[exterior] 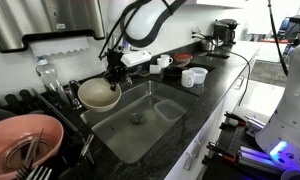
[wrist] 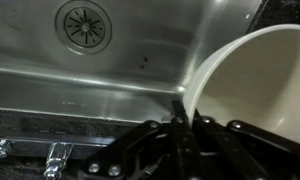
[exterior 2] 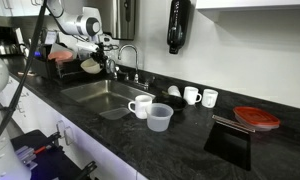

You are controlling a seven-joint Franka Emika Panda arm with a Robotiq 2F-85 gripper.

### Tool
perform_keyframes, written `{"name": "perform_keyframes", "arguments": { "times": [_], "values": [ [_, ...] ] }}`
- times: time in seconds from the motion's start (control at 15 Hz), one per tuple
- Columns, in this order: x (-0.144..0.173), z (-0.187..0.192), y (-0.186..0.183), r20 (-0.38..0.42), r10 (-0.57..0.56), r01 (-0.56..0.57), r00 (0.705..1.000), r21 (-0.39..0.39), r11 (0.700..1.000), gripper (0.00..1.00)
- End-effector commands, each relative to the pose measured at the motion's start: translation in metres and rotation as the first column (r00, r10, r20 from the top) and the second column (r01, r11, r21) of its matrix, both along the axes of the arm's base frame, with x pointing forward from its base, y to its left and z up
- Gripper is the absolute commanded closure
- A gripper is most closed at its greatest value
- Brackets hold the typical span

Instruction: Remove the beige bowl from the sink and place it on the drying rack

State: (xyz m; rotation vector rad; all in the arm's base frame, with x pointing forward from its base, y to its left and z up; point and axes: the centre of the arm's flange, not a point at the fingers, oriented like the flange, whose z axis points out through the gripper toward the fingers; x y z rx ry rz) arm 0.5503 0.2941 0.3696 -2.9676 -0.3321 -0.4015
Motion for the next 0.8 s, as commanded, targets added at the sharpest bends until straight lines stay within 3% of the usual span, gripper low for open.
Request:
{"name": "perform_keyframes", "arguments": {
  "times": [0.0,0.4,0.73],
  "values": [
    [-0.012,0.021,0.007,0.117,0.057,-0.056,0.992,-0.016,0.998,0.99],
    [-0.028,0.075,0.049,0.330,0.201,-0.199,0.923,-0.040,0.979,0.99],
    [-0.043,0.114,0.081,0.443,0.283,-0.298,0.851,-0.038,0.954,0.99]
  ]
}}
